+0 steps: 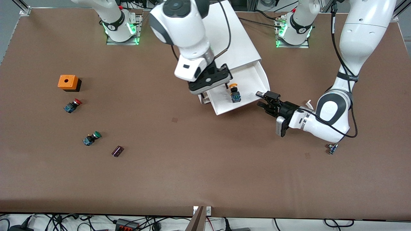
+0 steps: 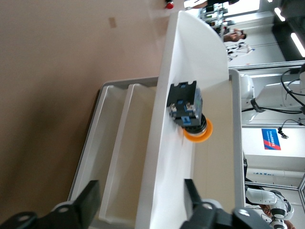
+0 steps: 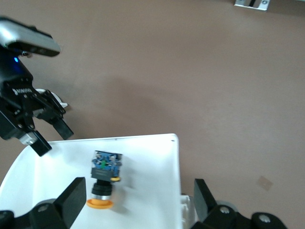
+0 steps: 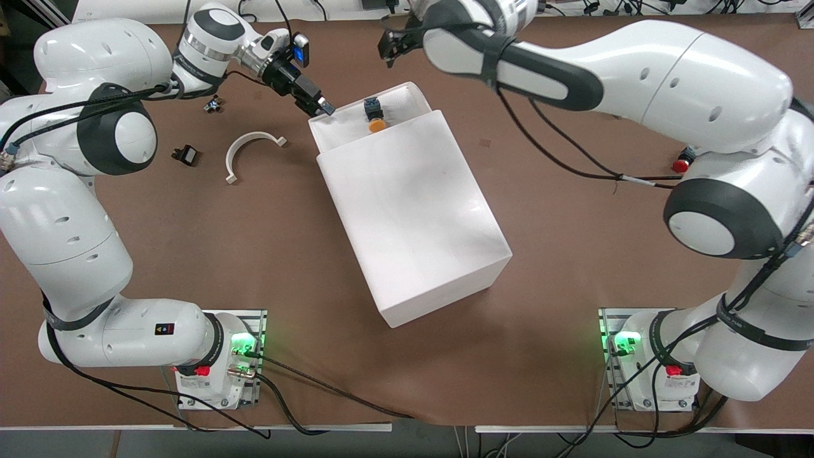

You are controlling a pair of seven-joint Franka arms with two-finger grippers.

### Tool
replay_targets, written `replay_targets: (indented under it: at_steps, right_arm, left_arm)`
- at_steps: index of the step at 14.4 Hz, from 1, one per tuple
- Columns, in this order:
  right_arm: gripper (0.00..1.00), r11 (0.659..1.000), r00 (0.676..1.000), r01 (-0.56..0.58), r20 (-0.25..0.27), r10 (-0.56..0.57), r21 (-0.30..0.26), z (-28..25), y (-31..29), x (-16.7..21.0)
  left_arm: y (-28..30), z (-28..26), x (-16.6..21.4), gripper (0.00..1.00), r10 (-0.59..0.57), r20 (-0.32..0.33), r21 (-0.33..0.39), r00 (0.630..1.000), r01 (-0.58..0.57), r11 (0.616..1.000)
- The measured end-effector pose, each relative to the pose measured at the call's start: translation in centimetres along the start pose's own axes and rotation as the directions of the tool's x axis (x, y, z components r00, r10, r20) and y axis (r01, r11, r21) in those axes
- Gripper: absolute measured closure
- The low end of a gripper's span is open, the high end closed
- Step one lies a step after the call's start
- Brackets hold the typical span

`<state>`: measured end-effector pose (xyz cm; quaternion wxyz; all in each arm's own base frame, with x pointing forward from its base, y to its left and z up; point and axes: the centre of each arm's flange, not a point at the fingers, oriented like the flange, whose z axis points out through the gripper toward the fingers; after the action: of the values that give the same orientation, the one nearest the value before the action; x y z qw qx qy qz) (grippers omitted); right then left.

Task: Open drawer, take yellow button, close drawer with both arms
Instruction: 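Reach the right gripper into the drawer while the left gripper withdraws, then grasp the yellow-capped button inside the drawer with the right gripper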

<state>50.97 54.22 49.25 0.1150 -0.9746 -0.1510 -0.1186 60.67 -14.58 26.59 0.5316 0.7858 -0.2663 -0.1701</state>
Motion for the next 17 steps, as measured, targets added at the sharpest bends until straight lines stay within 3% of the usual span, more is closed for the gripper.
replay_targets:
  at_steps: [1,2,6,9,12,17]
  right_arm:
    - [0.0,1.0,1.0,0.002,-0.001,-0.002,-0.011,1.0,-1.2,-0.4]
    - [0.0,1.0,1.0,0.007,0.001,-0.007,-0.02,2.0,-2.1,-0.7]
    - [0.0,0.999,1.0,0.03,0.01,-0.029,-0.03,5.5,-4.1,-1.4]
    - [0.0,0.999,0.999,0.037,0.015,-0.037,-0.032,7.0,-4.7,-1.5]
    - [0.04,0.998,0.998,0.053,0.031,-0.052,-0.035,8.4,-5.9,-2.6]
    - [0.11,0.998,0.998,0.056,0.04,-0.054,-0.041,9.9,-6.0,-3.0]
  left_arm:
    - [0.6,-1.1,-0.1,0.03,-0.025,0.027,0.032,0.999,0.024,0.999]
    - [1.3,-2.3,-0.2,0.0,-0.051,0.052,0.07,0.997,0.047,0.996]
    - [4.7,-7.4,-0.3,0.0,-0.198,0.113,0.279,0.974,0.16,0.947]
    - [7.8,-9.5,-0.5,0.0,-0.331,0.089,0.45,0.939,0.259,0.855]
    - [10.3,-10.2,-0.9,0.0,-0.447,0.035,0.608,0.894,0.335,0.72]
    - [11.9,-12.9,-1.2,0.0,-0.464,-0.029,0.72,0.885,0.34,0.604]
